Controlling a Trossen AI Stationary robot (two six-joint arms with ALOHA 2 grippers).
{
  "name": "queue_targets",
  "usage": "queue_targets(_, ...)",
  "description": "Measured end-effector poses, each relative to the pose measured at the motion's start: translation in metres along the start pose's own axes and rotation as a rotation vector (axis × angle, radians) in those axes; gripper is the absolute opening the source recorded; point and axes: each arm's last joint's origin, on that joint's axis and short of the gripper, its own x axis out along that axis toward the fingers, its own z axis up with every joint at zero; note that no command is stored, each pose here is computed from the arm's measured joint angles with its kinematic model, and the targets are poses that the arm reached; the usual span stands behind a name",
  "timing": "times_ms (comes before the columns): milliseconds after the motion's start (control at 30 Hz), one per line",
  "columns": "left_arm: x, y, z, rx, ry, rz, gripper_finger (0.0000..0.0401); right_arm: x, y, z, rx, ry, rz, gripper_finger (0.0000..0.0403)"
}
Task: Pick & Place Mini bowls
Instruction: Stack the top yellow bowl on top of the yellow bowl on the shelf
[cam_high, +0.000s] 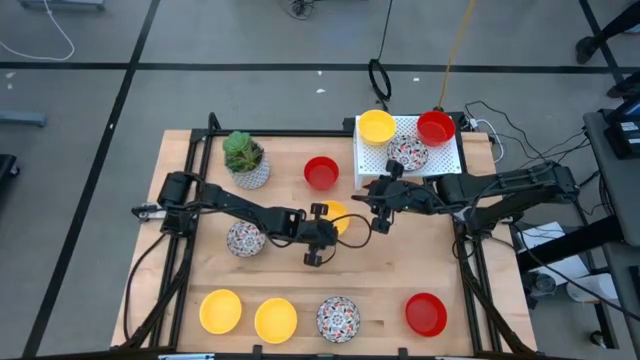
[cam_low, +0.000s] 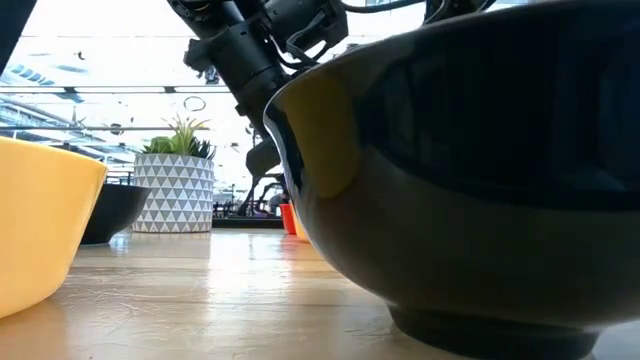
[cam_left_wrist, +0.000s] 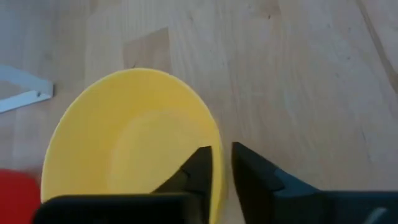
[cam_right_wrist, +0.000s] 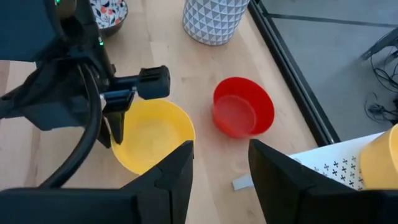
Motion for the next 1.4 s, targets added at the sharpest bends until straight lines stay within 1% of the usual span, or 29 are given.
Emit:
queue_targets(133,0.0,0.0,0.003,-0.003,-0.025,0.005,0.013,0.0,0.0,-0.001,-0.002,0.005,-0.001,0.0141)
queue_targets(233,-0.007,0.0,0.005,0.0,-0.038,0.004,0.0165,0.0,0.0,-0.002,-0.01,0.019,-0.003,0.0141)
queue_targets(300,-0.017,0.001,0.008,0.004,-0.043,0.002,0.0181,0.0,-0.001,-0.005,-0.025,0.051,-0.005,0.0141)
queue_targets(433,-0.049,0.003,0.016,0.007,-0.067,-0.005,0.0201,0.0,-0.001,-0.011,-0.038,0.1,-0.009,0.0141)
queue_targets(500,-0.068,0.005,0.019,-0.014,-0.084,-0.009,0.0206,0.005,0.001,-0.016,-0.036,0.095,0.007,0.0141)
queue_targets(533,-0.078,0.007,0.021,-0.034,-0.1,-0.009,0.0206,0.008,0.003,-0.019,-0.036,0.092,0.034,0.0141)
queue_targets(633,-0.108,0.012,0.022,-0.103,-0.124,-0.013,0.0207,0.022,0.012,-0.032,-0.026,0.056,0.156,0.0141)
queue_targets(700,-0.129,0.016,0.022,-0.143,-0.149,-0.013,0.0207,0.034,0.02,-0.043,-0.019,-0.013,0.252,0.0141)
queue_targets(800,-0.157,0.023,0.021,-0.2,-0.191,-0.013,0.0207,0.05,0.028,-0.063,-0.008,-0.159,0.349,0.0141)
queue_targets(867,-0.174,0.028,0.018,-0.244,-0.207,-0.016,0.0207,0.056,0.03,-0.074,0.018,-0.241,0.361,0.0141)
queue_targets(900,-0.181,0.03,0.018,-0.267,-0.23,-0.016,0.0207,0.059,0.031,-0.08,0.029,-0.255,0.363,0.0141)
queue_targets(1000,-0.202,0.035,0.017,-0.319,-0.289,-0.02,0.0207,0.07,0.035,-0.092,0.035,-0.203,0.351,0.0142)
queue_targets(1100,-0.216,0.039,0.017,-0.341,-0.345,-0.02,0.0207,0.082,0.041,-0.093,0.018,-0.167,0.349,0.0142)
queue_targets(1233,-0.226,0.041,0.016,-0.364,-0.374,-0.023,0.0207,0.101,0.049,-0.097,-0.064,-0.101,0.342,0.0142)
queue_targets(1400,-0.229,0.042,0.015,-0.364,-0.378,-0.023,0.0207,0.12,0.058,-0.096,-0.183,-0.072,0.335,0.0142)
